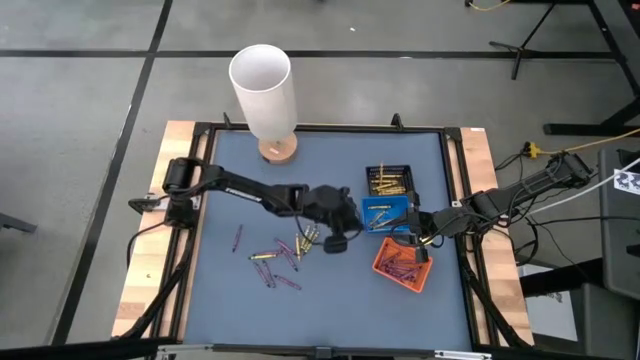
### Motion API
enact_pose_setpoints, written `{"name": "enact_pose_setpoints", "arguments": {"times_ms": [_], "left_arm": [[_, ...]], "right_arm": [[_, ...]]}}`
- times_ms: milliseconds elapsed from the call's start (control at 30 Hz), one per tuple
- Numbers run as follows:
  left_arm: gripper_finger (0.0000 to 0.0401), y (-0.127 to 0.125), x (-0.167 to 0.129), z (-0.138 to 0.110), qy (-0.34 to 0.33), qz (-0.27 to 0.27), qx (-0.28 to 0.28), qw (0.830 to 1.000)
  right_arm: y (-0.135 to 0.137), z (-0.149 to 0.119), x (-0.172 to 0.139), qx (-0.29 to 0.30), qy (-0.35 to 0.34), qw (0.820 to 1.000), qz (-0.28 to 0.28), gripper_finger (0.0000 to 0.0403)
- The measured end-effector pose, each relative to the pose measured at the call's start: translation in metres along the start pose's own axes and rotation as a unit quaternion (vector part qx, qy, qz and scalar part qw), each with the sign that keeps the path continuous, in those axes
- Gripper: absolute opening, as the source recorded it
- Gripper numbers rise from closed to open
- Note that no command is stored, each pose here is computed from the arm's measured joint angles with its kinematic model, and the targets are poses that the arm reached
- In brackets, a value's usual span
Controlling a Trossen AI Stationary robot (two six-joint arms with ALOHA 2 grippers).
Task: Sort crayons
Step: Put the purple crayon into the orange bin
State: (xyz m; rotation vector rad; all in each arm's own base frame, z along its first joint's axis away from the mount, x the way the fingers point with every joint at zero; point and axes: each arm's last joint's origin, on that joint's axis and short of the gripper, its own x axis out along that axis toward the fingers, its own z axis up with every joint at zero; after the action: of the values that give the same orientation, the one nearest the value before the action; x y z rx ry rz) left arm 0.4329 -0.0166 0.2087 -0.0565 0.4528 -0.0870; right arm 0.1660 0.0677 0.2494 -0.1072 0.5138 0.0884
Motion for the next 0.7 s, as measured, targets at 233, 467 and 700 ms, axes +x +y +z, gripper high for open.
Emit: {"name": "enact_pose_setpoints", "arguments": {"times_ms": [233,467,700], "left_arm": [[0.0006,-0.039,0.009,0.007,-0.088,-0.030,0.020,0.995],[0.0006,-0.062,0.024,-0.005,-0.128,-0.029,0.025,0.991],[0.0006,-0.069,0.042,-0.015,-0.193,-0.037,0.023,0.980]], "right_arm": [[0.000,0.001,0.000,0.001,-0.004,1.000,0.000,0.0143],[0.001,0.010,-0.001,0.016,-0.049,0.999,0.005,0.0143],[0.001,0.019,-0.002,-0.006,-0.097,0.995,0.006,0.0143]]}}
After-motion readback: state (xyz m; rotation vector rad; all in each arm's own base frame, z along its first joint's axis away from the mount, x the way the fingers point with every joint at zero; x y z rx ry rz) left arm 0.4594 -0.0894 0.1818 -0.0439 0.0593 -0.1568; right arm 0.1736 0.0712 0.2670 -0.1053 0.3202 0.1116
